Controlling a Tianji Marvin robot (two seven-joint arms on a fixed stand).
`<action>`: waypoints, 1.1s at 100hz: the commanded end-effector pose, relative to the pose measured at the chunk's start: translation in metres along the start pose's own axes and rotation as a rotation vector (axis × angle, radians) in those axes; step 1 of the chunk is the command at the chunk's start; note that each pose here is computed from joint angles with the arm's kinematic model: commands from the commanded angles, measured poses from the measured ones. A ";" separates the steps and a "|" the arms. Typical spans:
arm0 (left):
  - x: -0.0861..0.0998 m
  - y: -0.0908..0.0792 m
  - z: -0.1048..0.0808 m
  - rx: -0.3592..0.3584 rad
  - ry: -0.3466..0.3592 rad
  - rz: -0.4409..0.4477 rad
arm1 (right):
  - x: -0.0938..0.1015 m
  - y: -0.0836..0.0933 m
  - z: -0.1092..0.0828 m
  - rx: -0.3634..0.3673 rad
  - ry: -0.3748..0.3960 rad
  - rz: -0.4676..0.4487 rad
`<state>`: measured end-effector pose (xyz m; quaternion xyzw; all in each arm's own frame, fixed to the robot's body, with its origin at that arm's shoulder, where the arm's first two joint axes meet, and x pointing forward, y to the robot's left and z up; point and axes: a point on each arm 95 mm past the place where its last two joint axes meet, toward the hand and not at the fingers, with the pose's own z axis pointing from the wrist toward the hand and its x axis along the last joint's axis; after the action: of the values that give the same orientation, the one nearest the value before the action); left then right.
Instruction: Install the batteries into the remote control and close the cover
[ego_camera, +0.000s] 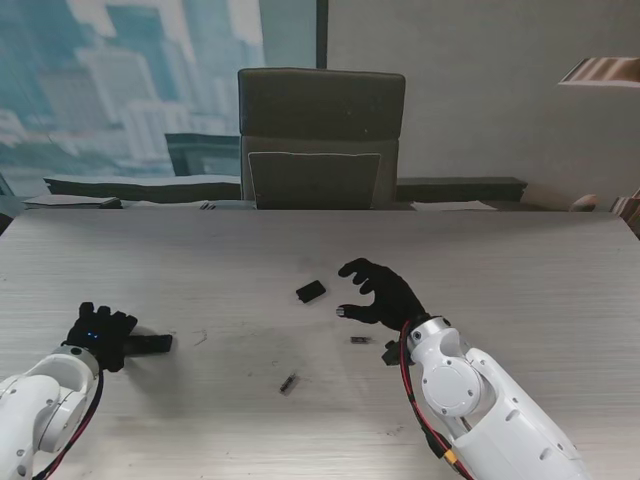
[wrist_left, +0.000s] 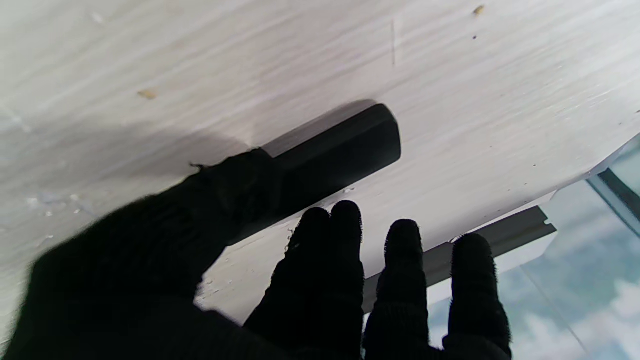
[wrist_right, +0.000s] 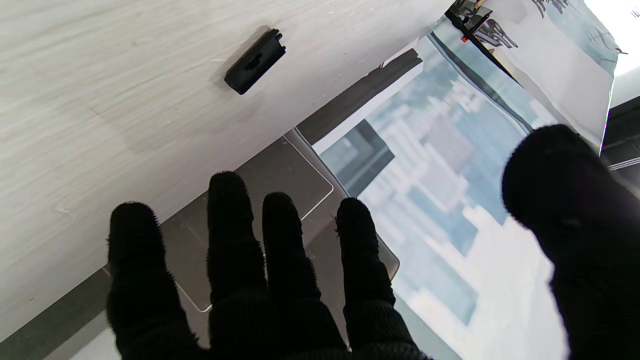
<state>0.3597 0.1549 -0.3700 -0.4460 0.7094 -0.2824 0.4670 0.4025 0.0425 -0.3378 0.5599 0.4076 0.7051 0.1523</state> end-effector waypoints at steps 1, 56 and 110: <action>0.021 0.031 -0.005 -0.103 0.044 -0.022 | 0.002 -0.003 -0.001 0.011 0.001 0.012; 0.114 -0.087 0.034 0.086 0.324 -0.071 | -0.003 0.001 -0.003 0.004 0.003 0.010; 0.191 -0.126 0.055 0.090 0.423 -0.125 | -0.004 0.004 -0.003 -0.005 0.009 0.022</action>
<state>0.4283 -0.0649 -0.3639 -0.3923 0.7470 -0.4323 0.3180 0.4045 0.0344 -0.3354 0.5589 0.3974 0.7118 0.1520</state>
